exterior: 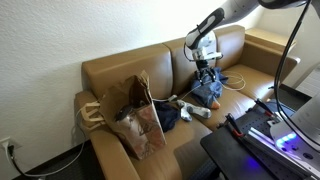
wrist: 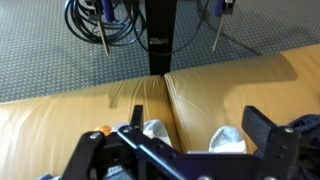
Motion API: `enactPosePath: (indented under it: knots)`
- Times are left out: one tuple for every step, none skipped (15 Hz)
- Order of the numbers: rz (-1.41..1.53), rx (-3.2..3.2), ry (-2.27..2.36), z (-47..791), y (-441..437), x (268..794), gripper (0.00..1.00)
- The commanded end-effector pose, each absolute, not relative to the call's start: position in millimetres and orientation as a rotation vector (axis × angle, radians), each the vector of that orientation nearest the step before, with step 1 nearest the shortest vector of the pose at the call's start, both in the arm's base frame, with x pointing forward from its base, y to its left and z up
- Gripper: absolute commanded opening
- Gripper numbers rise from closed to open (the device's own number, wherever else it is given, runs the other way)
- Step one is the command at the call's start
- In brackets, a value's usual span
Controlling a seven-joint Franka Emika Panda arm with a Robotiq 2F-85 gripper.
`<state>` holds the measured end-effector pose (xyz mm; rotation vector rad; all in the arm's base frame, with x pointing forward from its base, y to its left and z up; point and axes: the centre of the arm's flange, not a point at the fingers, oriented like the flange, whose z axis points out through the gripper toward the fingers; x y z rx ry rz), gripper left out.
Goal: Place the white socks on the backrest of the sofa
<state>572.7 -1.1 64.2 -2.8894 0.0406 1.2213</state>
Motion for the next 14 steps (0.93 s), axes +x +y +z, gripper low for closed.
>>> enactPosePath:
  knots:
    - [0.955, -3.012, 0.172, 83.3, 0.8, 536.7, 1.0]
    - [0.887, -3.049, 0.221, 82.7, 7.6, 533.1, 1.0]
    - [0.84, -3.073, 0.302, 82.4, 8.6, 538.2, 1.0]
    - [0.877, -3.046, 0.355, 82.3, 7.6, 542.7, 1.0]
    - [0.981, -2.963, 0.343, 80.5, -4.6, 555.0, 1.0]
    - [1.031, -2.903, 0.289, 78.5, -13.2, 558.6, 1.0]
    - [0.973, -2.991, 0.293, 74.9, 5.1, 553.7, 1.0]
    - [1.0, -2.963, 0.29, 76.5, 0.8, 552.8, 1.0]
    - [1.007, -2.948, 0.292, 77.7, -5.1, 553.1, 1.0]
    - [1.008, -2.94, 0.296, 78.2, -9.7, 553.3, 1.0]
    - [1.013, -2.945, 0.341, 77.1, -3.5, 553.2, 1.0]
    - [1.027, -2.955, 0.363, 74.8, 4.9, 554.6, 1.0]
    - [0.968, -2.957, 0.38, 77.5, 4.7, 551.9, 1.0]
    - [0.91, -2.93, 0.404, 81.7, 1.6, 545.8, 1.0]
